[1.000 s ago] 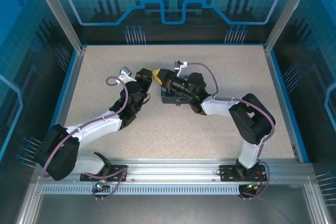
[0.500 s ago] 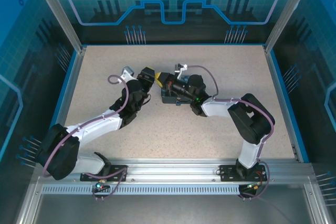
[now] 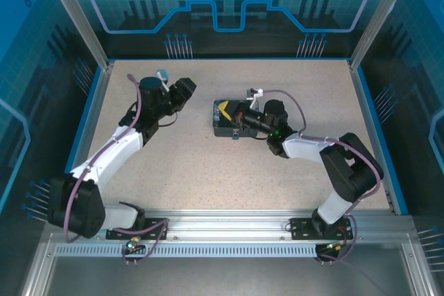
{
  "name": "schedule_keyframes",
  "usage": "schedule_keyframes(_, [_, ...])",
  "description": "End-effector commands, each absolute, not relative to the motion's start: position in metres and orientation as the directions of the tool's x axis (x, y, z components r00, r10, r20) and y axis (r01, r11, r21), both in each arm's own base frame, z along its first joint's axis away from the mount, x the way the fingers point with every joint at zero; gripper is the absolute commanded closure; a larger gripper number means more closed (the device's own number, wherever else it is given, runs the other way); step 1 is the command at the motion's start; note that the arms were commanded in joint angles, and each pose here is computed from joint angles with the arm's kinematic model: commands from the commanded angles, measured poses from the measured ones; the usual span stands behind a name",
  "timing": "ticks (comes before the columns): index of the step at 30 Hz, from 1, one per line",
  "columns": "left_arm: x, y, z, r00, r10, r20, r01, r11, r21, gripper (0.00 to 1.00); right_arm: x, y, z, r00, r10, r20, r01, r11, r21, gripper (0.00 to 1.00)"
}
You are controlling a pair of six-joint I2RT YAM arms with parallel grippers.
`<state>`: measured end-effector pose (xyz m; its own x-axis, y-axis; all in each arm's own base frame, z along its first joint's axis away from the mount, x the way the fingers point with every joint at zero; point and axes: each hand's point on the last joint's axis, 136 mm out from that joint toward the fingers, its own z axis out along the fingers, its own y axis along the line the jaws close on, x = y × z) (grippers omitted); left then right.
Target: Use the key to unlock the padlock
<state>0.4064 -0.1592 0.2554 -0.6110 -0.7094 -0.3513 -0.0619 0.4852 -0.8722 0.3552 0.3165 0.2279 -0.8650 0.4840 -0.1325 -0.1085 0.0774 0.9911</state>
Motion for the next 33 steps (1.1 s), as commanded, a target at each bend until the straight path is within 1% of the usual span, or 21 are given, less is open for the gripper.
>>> schedule_keyframes(1, [0.391,-0.196,0.254,-0.791,-0.521,-0.322,0.047,0.473,-0.880,0.44,0.347,0.313,0.228,-0.882,0.446,-0.151,-0.118,0.102,0.988,1.00])
schedule_keyframes(6, [0.392,-0.216,0.251,-0.851,-0.449,-0.274,0.077,0.409,-0.909,0.46,0.345,0.312,0.229,-0.887,0.436,-0.151,-0.116,0.106,0.988,1.00])
schedule_keyframes(10, [0.392,-0.226,0.244,-0.874,-0.426,-0.232,0.067,0.369,-0.927,0.53,0.345,0.312,0.232,-0.889,0.432,-0.154,-0.121,0.104,0.987,1.00])
schedule_keyframes(15, [0.385,-0.239,0.240,-0.894,-0.391,-0.221,0.079,0.349,-0.934,0.59,0.346,0.312,0.231,-0.890,0.430,-0.152,-0.116,0.109,0.987,1.00])
schedule_keyframes(20, [0.380,-0.247,0.238,-0.903,-0.370,-0.216,0.084,0.342,-0.936,0.67,0.347,0.311,0.230,-0.887,0.436,-0.153,-0.115,0.112,0.987,1.00])
schedule_keyframes(26, [0.380,-0.250,0.231,-0.909,-0.364,-0.204,0.073,0.342,-0.937,0.67,0.347,0.309,0.230,-0.885,0.440,-0.152,-0.114,0.111,0.987,1.00])
schedule_keyframes(28, [0.380,-0.250,0.227,-0.909,-0.366,-0.201,0.065,0.351,-0.934,0.64,0.347,0.308,0.230,-0.884,0.443,-0.152,-0.114,0.112,0.987,1.00])
schedule_keyframes(30, [0.380,-0.249,0.224,-0.908,-0.369,-0.201,0.060,0.359,-0.931,0.58,0.346,0.306,0.230,-0.882,0.445,-0.152,-0.113,0.112,0.987,1.00])
schedule_keyframes(33, [0.380,-0.249,0.220,-0.909,-0.369,-0.193,0.053,0.358,-0.932,0.57,0.346,0.302,0.230,-0.878,0.453,-0.153,-0.112,0.117,0.987,1.00])
